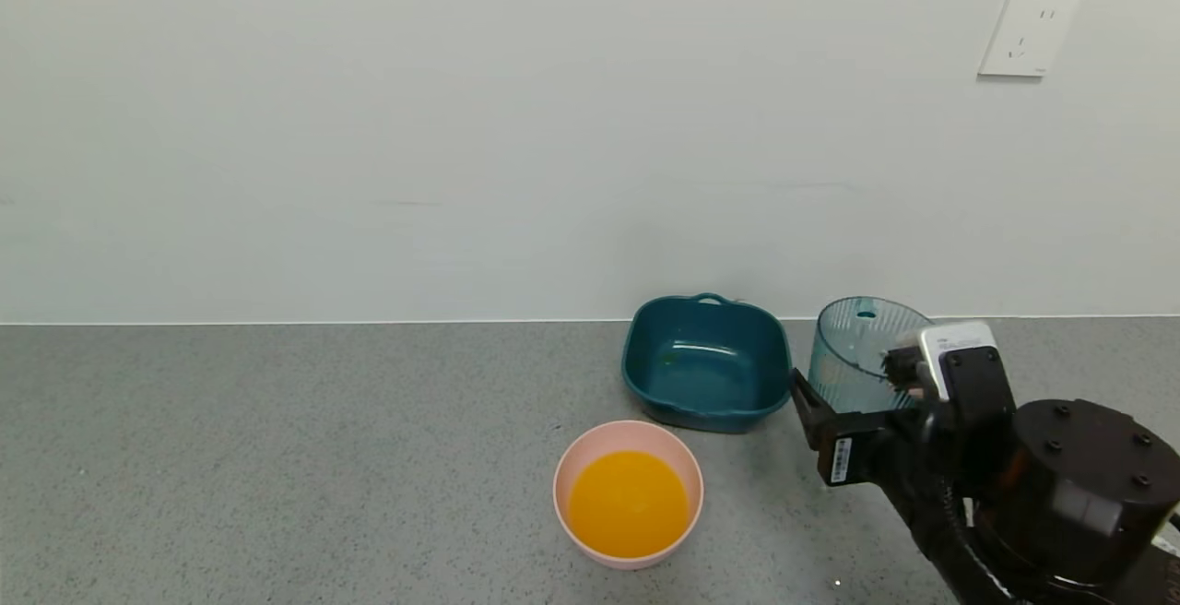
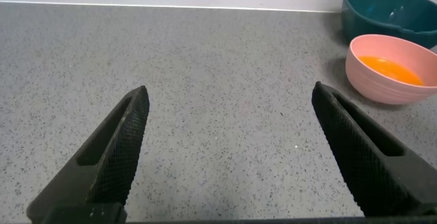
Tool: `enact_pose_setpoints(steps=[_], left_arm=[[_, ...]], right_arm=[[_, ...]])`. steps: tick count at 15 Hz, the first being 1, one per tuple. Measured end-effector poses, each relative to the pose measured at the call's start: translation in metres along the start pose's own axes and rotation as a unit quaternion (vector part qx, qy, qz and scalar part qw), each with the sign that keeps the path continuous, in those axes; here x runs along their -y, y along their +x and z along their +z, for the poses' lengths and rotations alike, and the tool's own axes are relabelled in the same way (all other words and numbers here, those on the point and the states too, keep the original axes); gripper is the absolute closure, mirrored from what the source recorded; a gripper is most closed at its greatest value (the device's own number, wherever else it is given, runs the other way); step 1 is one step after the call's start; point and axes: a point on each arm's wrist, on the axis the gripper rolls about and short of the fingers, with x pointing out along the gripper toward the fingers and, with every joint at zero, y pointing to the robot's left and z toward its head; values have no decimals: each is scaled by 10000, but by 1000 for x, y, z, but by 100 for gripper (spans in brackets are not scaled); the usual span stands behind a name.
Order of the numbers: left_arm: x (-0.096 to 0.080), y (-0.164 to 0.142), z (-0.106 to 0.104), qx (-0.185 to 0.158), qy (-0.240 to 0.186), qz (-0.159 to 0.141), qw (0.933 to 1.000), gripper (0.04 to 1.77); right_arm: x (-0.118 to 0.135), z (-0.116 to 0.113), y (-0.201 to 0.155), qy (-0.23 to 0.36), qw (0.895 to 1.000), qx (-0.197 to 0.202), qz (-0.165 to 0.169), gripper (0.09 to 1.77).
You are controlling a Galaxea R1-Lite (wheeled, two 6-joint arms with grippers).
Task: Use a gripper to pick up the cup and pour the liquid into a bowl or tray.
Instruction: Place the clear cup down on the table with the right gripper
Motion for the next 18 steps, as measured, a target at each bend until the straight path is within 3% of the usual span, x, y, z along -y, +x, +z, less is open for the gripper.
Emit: enact_pose_setpoints(steps=[6, 18], left_arm=[[0, 0, 0, 0, 0, 0, 10000, 9], [0, 0, 0, 0, 0, 0, 10000, 9]], right_arm=[[15, 3, 6, 613, 9978, 55, -247, 48], [89, -31, 79, 648, 9908, -301, -1148, 48]])
